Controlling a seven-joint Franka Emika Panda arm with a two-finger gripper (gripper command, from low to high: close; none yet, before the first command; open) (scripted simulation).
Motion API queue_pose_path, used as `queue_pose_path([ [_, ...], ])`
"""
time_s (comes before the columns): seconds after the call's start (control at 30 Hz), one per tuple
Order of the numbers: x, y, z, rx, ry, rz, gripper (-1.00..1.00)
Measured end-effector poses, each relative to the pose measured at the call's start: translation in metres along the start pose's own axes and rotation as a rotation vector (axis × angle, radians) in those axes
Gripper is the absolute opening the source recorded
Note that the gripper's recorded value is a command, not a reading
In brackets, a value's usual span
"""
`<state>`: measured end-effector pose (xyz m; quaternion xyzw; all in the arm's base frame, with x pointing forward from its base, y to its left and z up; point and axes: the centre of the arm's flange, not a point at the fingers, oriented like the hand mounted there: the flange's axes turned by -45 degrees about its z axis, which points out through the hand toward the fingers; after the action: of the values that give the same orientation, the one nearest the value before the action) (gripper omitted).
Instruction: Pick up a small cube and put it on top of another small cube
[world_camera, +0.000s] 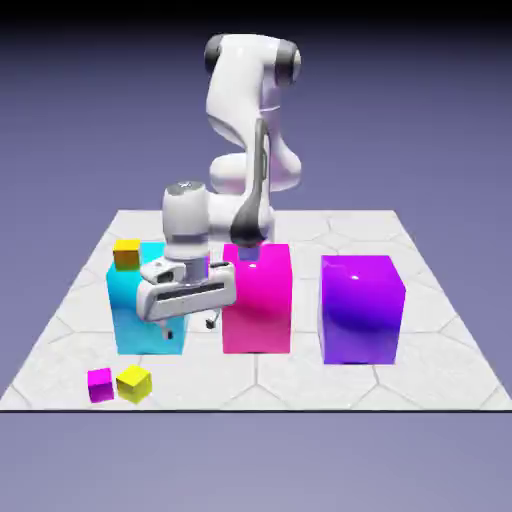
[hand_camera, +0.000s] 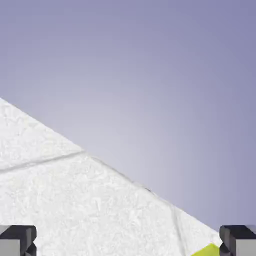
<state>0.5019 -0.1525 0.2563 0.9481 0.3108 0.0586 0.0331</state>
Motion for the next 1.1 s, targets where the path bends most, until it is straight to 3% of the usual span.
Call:
queue_pose_path([
  [0.47, -0.044, 0.071, 0.065, 0.076, -0.274, -0.390, 0.00],
  [0.57, -0.055, 0.069, 0.117, 0.075, -0.275, -0.392, 0.00],
  [0.6, -0.060, 0.068, 0.133, 0.076, -0.274, -0.390, -1.00],
  [0.67, -0.060, 0.068, 0.133, 0.077, -0.274, -0.390, -1.00],
  [0.8, -0.044, 0.071, 0.065, 0.079, -0.272, -0.385, -1.00],
  [1.1, -0.058, 0.071, -0.020, 0.193, -0.206, -0.073, -1.00],
])
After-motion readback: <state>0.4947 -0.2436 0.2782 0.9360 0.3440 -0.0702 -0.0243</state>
